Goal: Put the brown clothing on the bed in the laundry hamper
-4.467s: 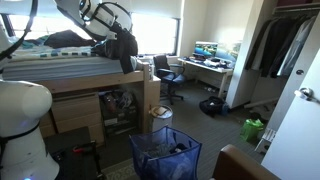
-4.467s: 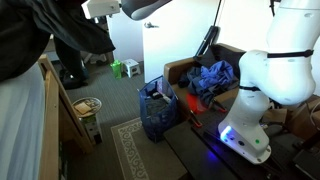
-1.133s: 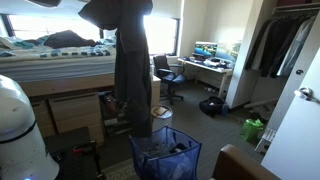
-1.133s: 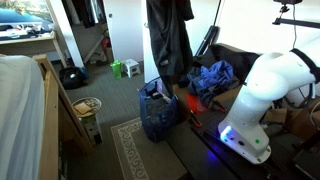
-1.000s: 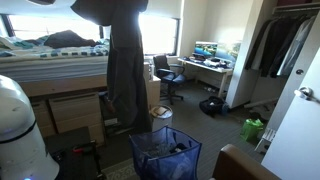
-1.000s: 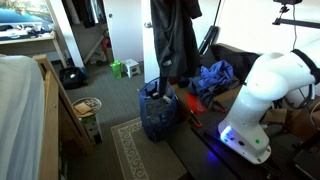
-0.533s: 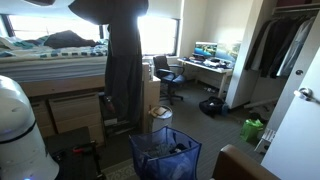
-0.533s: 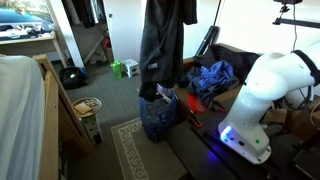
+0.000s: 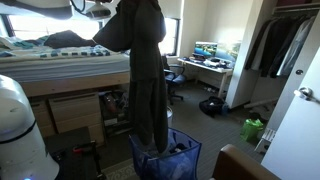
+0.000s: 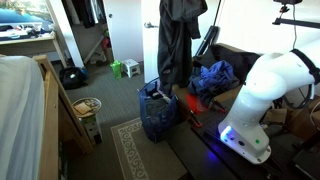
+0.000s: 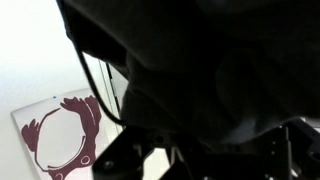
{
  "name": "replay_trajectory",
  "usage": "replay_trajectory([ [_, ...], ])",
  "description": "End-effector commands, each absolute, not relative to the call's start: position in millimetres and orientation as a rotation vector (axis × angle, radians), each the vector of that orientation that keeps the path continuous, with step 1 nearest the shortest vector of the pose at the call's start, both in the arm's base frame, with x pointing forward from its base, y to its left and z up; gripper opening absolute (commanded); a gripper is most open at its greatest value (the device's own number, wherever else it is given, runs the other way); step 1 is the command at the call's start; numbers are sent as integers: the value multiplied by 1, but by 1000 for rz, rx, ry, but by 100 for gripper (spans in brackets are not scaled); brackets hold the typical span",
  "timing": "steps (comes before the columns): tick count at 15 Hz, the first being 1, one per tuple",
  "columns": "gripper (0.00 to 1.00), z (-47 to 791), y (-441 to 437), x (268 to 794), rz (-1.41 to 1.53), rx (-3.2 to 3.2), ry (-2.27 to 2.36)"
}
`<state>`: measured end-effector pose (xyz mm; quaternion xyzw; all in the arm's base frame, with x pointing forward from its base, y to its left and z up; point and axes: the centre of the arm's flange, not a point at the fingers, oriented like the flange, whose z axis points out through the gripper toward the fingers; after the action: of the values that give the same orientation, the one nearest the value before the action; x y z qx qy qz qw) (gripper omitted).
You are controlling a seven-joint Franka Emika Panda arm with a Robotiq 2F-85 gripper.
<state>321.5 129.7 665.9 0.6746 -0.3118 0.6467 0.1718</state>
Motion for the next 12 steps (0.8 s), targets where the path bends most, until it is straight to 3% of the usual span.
replay_trajectory([
  [1,0,635,124,348,1811,1974,-924],
  [12,0,537,97,387,1532,2318,-1255],
])
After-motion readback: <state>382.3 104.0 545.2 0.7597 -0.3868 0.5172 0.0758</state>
